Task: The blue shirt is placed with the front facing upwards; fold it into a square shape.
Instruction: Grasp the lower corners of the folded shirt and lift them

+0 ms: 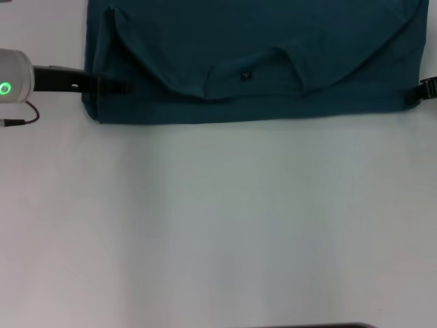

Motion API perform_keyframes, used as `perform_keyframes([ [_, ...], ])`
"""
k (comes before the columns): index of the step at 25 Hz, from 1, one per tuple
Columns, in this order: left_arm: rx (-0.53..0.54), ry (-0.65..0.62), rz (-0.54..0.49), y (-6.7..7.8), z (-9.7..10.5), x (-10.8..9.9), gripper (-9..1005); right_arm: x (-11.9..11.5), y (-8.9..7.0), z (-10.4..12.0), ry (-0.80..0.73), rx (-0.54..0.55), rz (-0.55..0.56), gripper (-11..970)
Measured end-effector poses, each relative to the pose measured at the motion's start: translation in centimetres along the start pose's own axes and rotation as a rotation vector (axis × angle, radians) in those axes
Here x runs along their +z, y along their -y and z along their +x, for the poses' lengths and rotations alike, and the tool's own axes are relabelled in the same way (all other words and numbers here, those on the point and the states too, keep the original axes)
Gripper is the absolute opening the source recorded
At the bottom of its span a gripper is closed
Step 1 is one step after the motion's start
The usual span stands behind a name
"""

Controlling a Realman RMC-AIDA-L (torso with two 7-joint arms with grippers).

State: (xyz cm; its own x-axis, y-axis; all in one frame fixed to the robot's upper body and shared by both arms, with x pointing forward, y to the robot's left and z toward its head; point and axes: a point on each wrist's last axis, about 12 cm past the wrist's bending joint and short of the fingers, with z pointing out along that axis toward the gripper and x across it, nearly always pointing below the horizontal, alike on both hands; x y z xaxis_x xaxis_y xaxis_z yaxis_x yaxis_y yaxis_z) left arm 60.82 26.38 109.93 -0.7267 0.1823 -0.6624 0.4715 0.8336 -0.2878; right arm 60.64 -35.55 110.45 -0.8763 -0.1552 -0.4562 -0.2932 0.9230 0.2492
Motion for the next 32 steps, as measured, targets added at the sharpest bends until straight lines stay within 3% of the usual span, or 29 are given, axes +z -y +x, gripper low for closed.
perform_keyframes([
  [10, -0.026, -0.036, -0.093, -0.6, -0.1, -0.1, 799, -0.4, 0.1, -0.1, -0.001, 0.010, -0.010, 40],
  [22, -0.065, -0.084, -0.064, -0.2, 1.1, 0.7, 798, -0.4, 0.0, -0.2, 0.001, 0.004, -0.021, 39],
  [28, -0.079, -0.120, -0.029, 0.0, 1.3, 0.8, 749, -0.4, -0.1, -0.1, -0.003, 0.002, -0.028, 39],
  [32, -0.075, -0.128, -0.025, 0.0, 1.2, 0.7, 569, -0.4, -0.1, -0.1, -0.003, 0.001, -0.029, 39],
])
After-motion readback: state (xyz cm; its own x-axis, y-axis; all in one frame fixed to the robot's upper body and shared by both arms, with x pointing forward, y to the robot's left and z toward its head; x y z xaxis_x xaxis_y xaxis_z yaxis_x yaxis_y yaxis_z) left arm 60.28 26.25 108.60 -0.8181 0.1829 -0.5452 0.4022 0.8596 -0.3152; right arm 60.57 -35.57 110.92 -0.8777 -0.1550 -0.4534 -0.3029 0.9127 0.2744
